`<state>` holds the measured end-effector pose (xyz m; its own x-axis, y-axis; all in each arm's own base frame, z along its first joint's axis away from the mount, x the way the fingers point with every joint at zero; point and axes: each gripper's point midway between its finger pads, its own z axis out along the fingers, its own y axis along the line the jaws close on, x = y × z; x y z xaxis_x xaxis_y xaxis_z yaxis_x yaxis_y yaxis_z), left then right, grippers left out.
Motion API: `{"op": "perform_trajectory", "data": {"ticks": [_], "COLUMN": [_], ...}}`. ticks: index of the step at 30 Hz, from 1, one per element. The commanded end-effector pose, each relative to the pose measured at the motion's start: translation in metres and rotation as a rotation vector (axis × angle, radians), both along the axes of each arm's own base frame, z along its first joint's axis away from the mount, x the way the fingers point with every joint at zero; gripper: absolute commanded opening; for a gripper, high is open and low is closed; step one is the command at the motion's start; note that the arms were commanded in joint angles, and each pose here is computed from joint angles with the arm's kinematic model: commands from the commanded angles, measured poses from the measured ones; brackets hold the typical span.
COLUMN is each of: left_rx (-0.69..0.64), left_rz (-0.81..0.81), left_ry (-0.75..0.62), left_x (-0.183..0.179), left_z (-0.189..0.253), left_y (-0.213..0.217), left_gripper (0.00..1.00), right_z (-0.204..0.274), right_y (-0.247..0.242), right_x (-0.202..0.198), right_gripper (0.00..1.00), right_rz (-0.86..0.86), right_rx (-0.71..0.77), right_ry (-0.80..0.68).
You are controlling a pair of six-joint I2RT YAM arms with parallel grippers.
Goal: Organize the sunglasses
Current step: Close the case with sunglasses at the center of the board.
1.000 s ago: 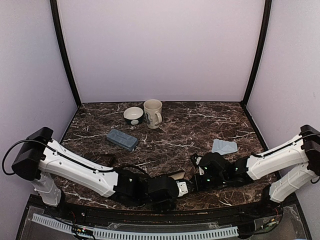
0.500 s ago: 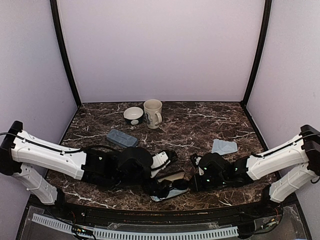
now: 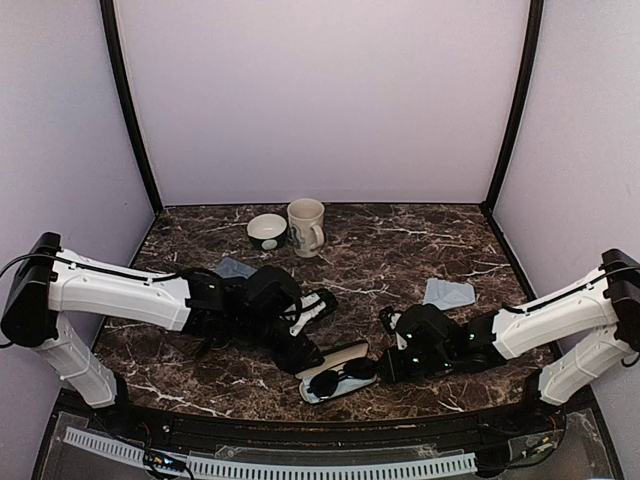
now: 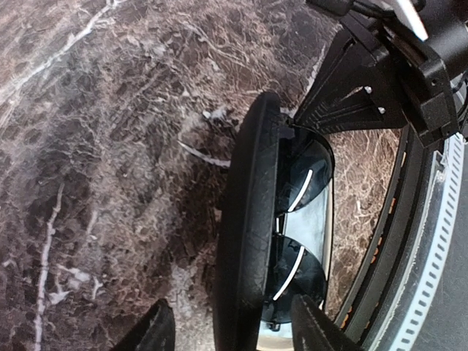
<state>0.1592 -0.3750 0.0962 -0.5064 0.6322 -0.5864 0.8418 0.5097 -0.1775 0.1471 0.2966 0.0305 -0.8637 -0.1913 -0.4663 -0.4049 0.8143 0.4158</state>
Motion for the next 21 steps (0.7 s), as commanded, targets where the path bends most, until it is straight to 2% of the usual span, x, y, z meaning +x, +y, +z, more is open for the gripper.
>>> {"op": "perform_trajectory", "data": {"ticks": [1, 9, 21], "left_rx": [-0.004, -0.012, -0.012], "left_rz": [-0.041, -0.076, -0.079], "left_ry": [0.098, 0.145, 0.147], "left_x": [-0.0101, -0.0172, -0.0178], "left_z": [0.0006, -0.0038, -0.0083], "left_y": [-0.0074, -0.0146, -0.0147], "left_gripper": [0.48, 0.35, 0.32], "right_z": [0.0052, 0.0051, 0.0106], "right_y": [0.007, 0.0069, 0.0045], "right_x": [0.0007, 0.0004, 0.0007], "right_gripper": [0.0, 0.0, 0.01], "right_rz": [0.016, 0.012, 0.007], "right_rx": [0.003, 0.007, 0.015], "right_ry": [-0.017, -0.016, -0.027]}}
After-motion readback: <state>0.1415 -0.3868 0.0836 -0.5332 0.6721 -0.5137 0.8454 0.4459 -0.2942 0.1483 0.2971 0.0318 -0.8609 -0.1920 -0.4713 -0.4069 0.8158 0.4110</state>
